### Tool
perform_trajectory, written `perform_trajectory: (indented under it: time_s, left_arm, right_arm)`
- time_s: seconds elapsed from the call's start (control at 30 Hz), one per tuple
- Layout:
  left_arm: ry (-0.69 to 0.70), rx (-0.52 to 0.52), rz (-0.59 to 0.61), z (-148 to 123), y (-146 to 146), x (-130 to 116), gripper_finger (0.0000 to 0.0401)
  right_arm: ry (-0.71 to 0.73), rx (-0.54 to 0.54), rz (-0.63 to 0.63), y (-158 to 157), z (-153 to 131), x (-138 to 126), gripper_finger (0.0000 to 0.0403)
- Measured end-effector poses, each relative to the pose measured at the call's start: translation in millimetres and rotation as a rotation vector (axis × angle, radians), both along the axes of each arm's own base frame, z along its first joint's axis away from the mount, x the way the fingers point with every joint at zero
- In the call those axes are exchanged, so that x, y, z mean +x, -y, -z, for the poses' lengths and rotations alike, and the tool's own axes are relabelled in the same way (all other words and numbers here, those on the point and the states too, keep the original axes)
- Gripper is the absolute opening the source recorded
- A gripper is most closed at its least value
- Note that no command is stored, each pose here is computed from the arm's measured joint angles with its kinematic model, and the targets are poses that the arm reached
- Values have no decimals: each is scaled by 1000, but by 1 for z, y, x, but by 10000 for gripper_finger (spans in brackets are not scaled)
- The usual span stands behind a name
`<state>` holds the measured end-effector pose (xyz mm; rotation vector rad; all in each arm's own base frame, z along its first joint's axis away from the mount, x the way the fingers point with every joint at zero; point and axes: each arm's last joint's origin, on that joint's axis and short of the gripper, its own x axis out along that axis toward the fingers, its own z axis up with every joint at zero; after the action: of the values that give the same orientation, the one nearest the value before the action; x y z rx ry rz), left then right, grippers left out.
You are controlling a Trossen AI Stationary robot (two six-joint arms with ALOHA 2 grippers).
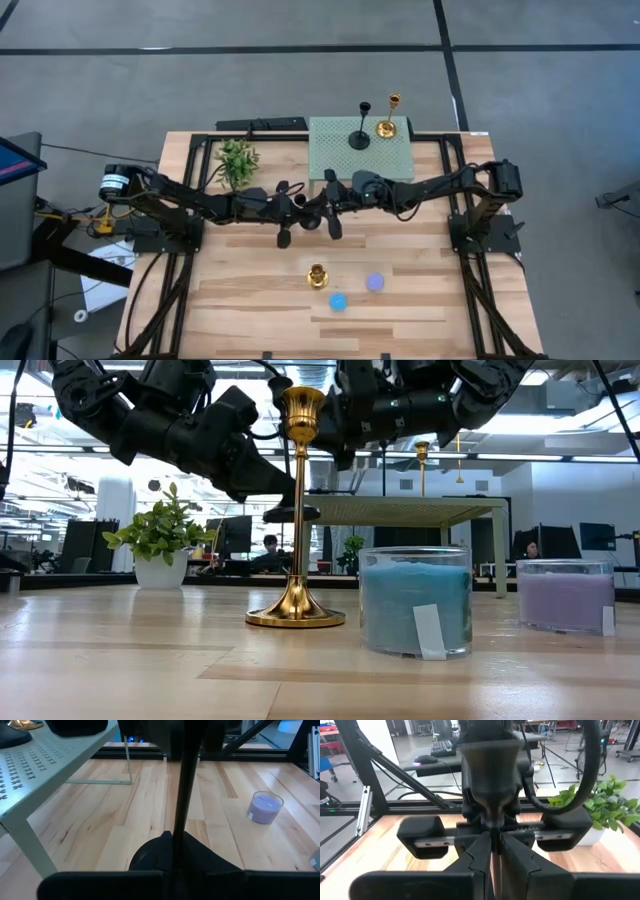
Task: Pick & Place candle stick holders
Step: Align the black candle holder with the other black candle holder on the shelf
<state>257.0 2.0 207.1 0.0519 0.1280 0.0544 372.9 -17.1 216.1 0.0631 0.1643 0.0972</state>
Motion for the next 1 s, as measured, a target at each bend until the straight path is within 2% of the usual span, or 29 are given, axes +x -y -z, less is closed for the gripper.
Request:
perform_trajectory:
  time_s: [0.37, 0.53, 0.67, 0.8, 1.0]
  left_arm:
    - [-57, -7, -4, 8, 0, -2, 14]
    - [-17, -3, -7, 3, 0, -1, 18]
    - [26, 5, -17, -1, 0, 0, 42]
    - [52, 5, -24, -6, -1, -1, 60]
    - [64, 4, -25, -11, 0, -5, 61]
  right_arm:
    - [-30, 3, -42, 1, 19, 22, 6]
    - [-27, -14, -13, 6, 8, 14, 4]
    - [-61, -24, -3, 8, -3, 5, 2]
    - [-133, -58, 21, 9, 0, 0, 1]
    - [-160, -81, 73, 12, 0, -2, 1]
